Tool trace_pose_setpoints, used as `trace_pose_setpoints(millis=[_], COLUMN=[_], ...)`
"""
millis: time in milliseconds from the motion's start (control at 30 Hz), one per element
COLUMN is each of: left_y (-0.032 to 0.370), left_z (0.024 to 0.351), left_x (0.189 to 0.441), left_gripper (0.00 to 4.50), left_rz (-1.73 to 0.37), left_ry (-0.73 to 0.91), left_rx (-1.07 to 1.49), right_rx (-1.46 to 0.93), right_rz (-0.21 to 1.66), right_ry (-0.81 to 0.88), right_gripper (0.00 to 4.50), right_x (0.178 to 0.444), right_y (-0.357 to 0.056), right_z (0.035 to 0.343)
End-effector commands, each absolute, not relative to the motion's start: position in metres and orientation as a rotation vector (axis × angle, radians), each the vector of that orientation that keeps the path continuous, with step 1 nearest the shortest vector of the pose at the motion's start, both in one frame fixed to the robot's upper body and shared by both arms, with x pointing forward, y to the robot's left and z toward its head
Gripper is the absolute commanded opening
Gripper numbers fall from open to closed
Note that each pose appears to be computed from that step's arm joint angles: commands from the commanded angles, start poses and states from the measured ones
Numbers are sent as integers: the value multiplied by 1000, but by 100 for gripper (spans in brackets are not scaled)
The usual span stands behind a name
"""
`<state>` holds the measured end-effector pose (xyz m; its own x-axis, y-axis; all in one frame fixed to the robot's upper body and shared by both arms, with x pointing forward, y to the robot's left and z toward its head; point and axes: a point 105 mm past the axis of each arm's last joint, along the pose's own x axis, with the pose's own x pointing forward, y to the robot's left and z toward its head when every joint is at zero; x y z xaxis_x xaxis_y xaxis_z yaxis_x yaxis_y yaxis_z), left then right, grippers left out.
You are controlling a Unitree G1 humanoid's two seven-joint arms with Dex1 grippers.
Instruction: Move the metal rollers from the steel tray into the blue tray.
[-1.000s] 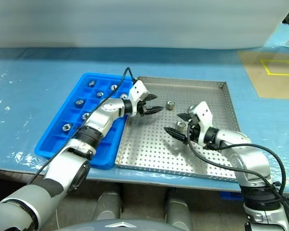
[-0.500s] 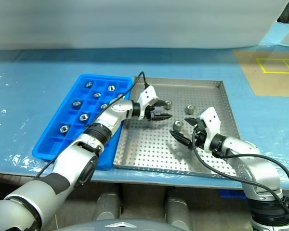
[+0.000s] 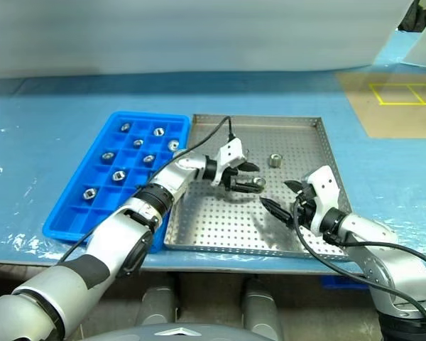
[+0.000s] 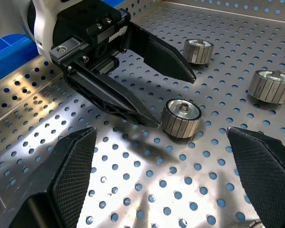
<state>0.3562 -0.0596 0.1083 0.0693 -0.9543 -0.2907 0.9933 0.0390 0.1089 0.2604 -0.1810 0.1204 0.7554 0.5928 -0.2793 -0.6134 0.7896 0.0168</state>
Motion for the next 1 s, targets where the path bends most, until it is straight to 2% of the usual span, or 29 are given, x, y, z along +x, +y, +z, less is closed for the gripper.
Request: trace_pose_setpoints(millis=[33, 633, 700, 800, 1000], left_y=[-66, -84, -84, -83, -81], left_z=[115, 98, 96, 92, 91], left_x=[360, 359, 360, 361, 360], left_gripper=[324, 324, 286, 199, 188], left_rz=[-1491, -1448, -1436, -1432, -1438], left_ry=[156, 233, 234, 226, 214], left_rx=[381, 565, 598, 641, 659], right_rx=[-99, -90, -89, -87, -86], right_rz=[656, 665, 667, 669, 674], right_ry=[224, 214, 213, 208, 204], right_gripper=[450, 450, 450, 450, 450], right_x=[257, 258, 258, 259, 260], right_y=[-180, -176, -175, -175, -174], right_z=[135, 136, 137, 138, 138])
